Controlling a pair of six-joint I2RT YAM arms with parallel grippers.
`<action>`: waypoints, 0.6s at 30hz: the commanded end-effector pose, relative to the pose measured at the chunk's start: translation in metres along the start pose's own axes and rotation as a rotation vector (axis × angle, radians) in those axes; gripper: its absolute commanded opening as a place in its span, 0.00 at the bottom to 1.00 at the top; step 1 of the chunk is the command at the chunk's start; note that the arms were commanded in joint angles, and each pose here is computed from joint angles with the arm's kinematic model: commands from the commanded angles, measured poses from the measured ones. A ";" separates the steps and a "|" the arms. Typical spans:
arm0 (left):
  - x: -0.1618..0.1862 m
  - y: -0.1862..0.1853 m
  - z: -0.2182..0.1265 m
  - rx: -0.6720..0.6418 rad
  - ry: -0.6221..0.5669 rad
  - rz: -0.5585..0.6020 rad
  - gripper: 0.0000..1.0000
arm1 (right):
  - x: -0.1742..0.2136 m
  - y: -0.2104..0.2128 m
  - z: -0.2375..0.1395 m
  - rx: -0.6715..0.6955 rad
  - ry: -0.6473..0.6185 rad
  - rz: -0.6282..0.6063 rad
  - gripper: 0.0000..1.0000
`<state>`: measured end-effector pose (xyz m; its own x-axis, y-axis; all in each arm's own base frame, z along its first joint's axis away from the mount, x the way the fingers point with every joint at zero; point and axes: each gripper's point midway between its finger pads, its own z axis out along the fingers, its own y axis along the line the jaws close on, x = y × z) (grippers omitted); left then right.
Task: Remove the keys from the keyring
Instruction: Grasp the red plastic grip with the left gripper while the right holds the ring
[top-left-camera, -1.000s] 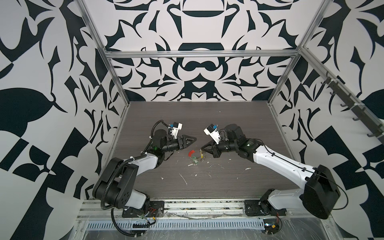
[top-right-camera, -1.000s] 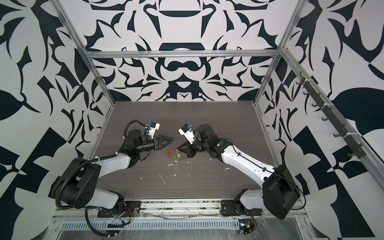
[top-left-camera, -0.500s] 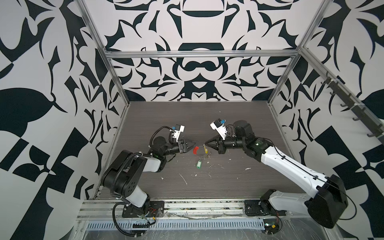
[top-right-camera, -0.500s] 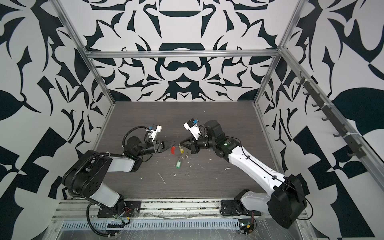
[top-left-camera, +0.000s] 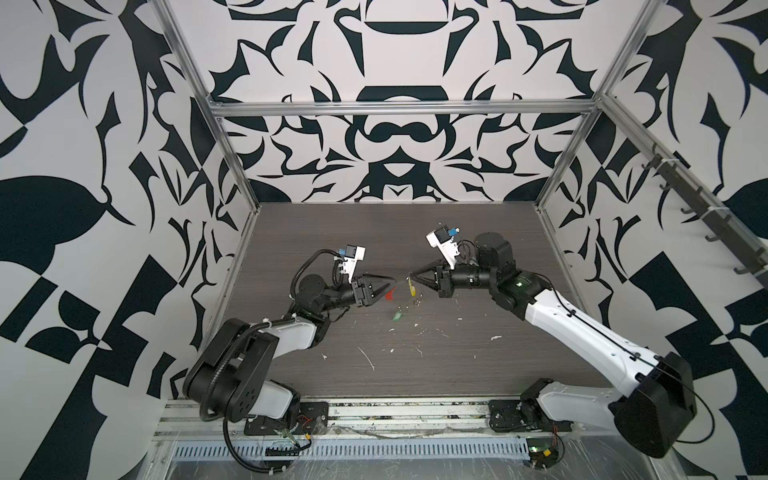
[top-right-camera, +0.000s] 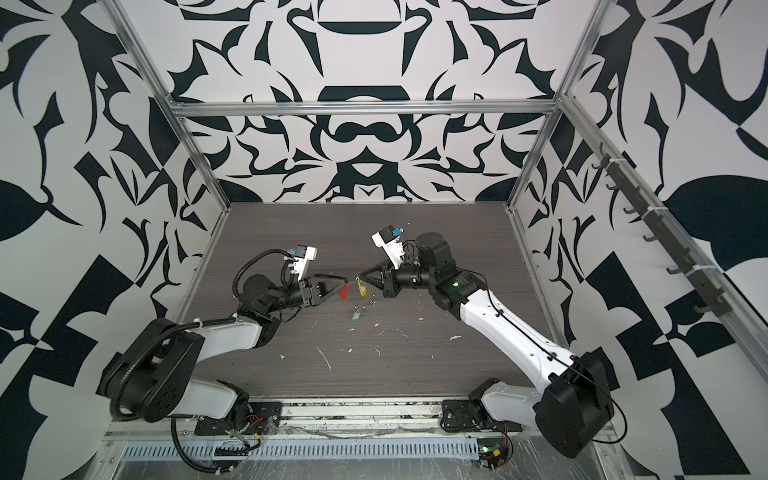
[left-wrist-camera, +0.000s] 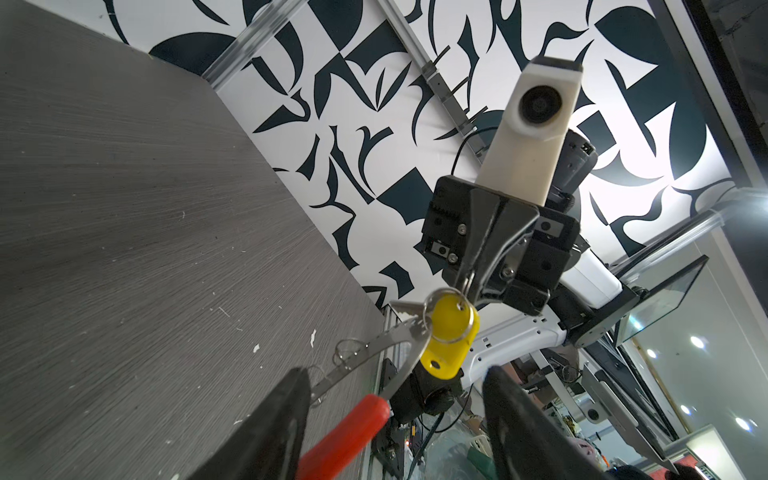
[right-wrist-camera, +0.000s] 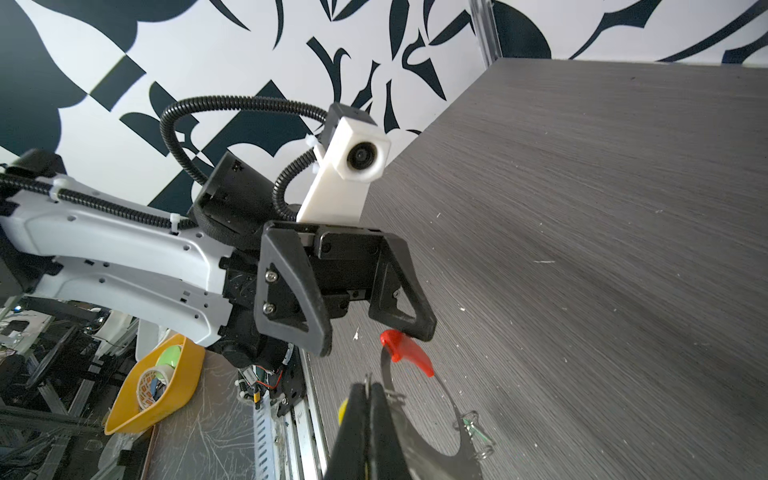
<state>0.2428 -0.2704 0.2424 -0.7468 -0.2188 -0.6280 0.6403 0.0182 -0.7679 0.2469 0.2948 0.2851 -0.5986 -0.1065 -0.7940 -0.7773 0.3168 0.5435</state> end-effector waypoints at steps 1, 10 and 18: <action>0.010 -0.001 0.002 -0.070 0.033 0.081 0.70 | -0.038 0.031 -0.011 -0.082 -0.093 -0.075 0.00; 0.018 -0.017 -0.005 -0.278 0.093 0.276 0.59 | -0.045 0.031 -0.010 -0.087 -0.106 -0.063 0.00; 0.018 -0.005 0.001 -0.316 0.107 0.276 0.61 | -0.047 0.035 -0.008 -0.119 -0.107 -0.041 0.00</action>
<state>0.2214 -0.2744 0.2322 -0.6115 -0.0744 -0.7877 0.7294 0.3328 -0.5977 0.2486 0.3019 0.3022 -0.6212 -0.0672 -0.7807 -0.7656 0.2647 0.5864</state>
